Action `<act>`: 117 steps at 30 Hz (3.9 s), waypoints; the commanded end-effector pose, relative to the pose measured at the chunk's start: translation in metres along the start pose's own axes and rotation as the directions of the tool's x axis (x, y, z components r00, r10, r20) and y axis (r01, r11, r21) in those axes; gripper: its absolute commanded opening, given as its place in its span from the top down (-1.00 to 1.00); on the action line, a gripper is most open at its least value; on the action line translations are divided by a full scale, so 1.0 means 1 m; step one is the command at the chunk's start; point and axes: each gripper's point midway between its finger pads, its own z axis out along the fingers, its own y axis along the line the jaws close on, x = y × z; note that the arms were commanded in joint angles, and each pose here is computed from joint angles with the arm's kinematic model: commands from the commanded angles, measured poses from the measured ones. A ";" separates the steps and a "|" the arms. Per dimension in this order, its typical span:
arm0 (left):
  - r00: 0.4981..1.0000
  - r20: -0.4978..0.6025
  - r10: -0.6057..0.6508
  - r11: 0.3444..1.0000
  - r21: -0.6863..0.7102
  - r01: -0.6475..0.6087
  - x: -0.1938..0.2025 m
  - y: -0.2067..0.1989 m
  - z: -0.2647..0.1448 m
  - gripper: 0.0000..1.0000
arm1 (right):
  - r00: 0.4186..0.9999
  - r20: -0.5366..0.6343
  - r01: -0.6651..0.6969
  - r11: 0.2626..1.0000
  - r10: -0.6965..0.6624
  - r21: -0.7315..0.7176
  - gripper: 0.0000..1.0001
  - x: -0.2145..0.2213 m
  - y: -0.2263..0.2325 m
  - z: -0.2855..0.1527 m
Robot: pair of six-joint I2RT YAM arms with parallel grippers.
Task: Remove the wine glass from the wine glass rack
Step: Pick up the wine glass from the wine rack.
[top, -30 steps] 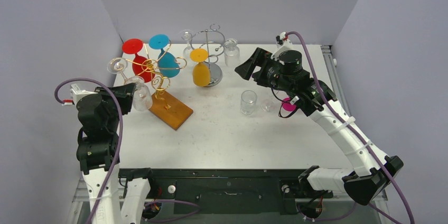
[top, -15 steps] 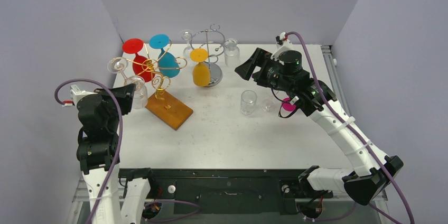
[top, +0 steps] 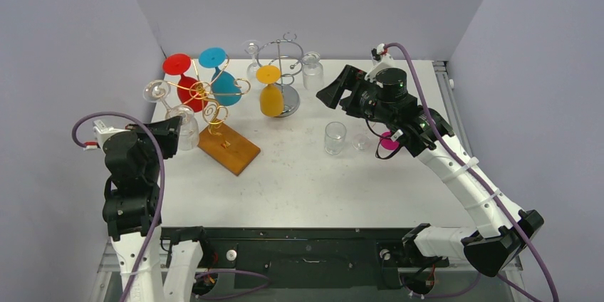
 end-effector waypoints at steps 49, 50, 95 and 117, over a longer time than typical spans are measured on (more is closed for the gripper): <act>0.985 0.159 -0.073 0.992 0.117 0.054 -0.035 -0.039 -0.029 1.00 | 0.999 0.035 0.031 0.999 -0.029 -0.044 -0.56 -0.004 0.005 -0.008; 0.984 0.161 -0.075 0.992 0.117 0.056 -0.036 -0.040 -0.029 1.00 | 0.999 0.035 0.031 0.999 -0.030 -0.043 -0.56 -0.005 0.005 -0.008; 0.974 0.196 -0.111 0.985 0.152 0.082 -0.047 -0.056 -0.008 1.00 | 0.999 0.035 0.031 0.999 -0.030 -0.022 -0.56 -0.008 -0.003 -0.005; 0.995 0.085 -0.061 0.985 0.168 0.046 -0.030 -0.073 0.003 1.00 | 0.999 0.041 0.026 0.999 -0.026 -0.018 -0.56 -0.011 -0.004 -0.005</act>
